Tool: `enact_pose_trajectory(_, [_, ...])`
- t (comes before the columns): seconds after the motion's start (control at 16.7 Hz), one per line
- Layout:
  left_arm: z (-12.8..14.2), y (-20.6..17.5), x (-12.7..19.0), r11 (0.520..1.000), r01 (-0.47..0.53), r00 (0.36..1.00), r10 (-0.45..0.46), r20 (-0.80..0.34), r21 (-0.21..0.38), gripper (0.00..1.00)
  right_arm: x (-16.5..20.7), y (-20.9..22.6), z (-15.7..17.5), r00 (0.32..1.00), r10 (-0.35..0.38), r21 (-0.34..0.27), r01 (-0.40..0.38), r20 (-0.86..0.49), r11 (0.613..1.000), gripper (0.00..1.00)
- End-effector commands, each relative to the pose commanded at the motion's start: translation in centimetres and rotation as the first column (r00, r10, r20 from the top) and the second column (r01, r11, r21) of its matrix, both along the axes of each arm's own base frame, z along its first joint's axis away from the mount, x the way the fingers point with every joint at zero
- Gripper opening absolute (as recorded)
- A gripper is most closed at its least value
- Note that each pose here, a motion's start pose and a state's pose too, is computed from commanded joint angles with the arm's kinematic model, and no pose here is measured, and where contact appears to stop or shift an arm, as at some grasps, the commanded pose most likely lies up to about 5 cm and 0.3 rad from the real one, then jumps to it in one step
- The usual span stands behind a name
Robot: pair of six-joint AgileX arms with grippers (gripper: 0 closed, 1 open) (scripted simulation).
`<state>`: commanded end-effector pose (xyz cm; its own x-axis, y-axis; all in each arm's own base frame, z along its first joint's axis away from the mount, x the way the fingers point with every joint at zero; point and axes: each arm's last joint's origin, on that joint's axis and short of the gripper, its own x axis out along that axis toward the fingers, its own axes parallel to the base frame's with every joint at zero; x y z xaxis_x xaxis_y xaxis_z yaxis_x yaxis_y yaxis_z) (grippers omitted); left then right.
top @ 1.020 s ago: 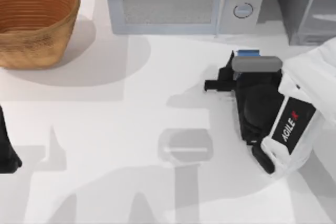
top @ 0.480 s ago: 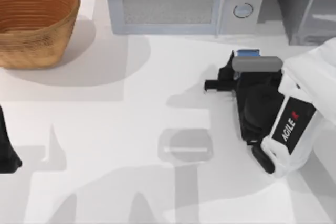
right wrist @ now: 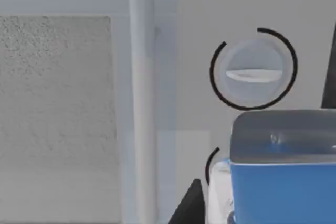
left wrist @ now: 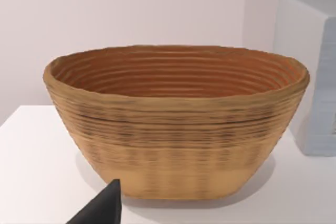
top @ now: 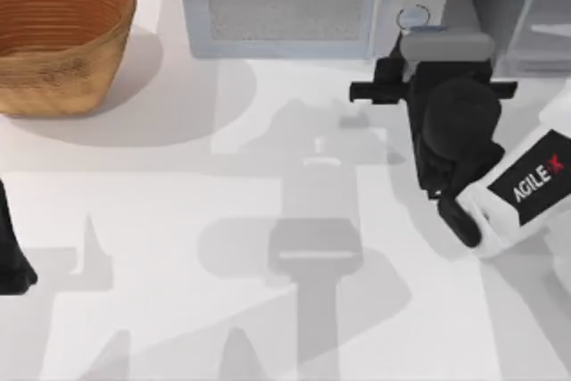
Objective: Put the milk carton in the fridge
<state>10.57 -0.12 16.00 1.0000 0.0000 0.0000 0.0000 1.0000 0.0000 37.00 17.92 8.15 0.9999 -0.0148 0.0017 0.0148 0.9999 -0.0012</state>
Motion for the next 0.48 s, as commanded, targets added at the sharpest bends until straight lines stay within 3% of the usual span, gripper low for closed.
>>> enact_pose_trajectory(0.24, [0.0, 0.0, 0.0, 1.000, 0.000, 1.000, 0.000, 0.000, 0.000, 1.00, -0.6, -0.1, 5.7, 1.000, 0.005, 0.004, -0.005, 0.004, 1.000, 0.00])
enact_pose_trajectory(0.48, [0.0, 0.0, 0.0, 1.000, 0.000, 1.000, 0.000, 0.000, 0.000, 1.00, -0.9, -0.2, 7.1, 1.000, 0.006, 0.003, -0.006, -0.001, 1.000, 0.00])
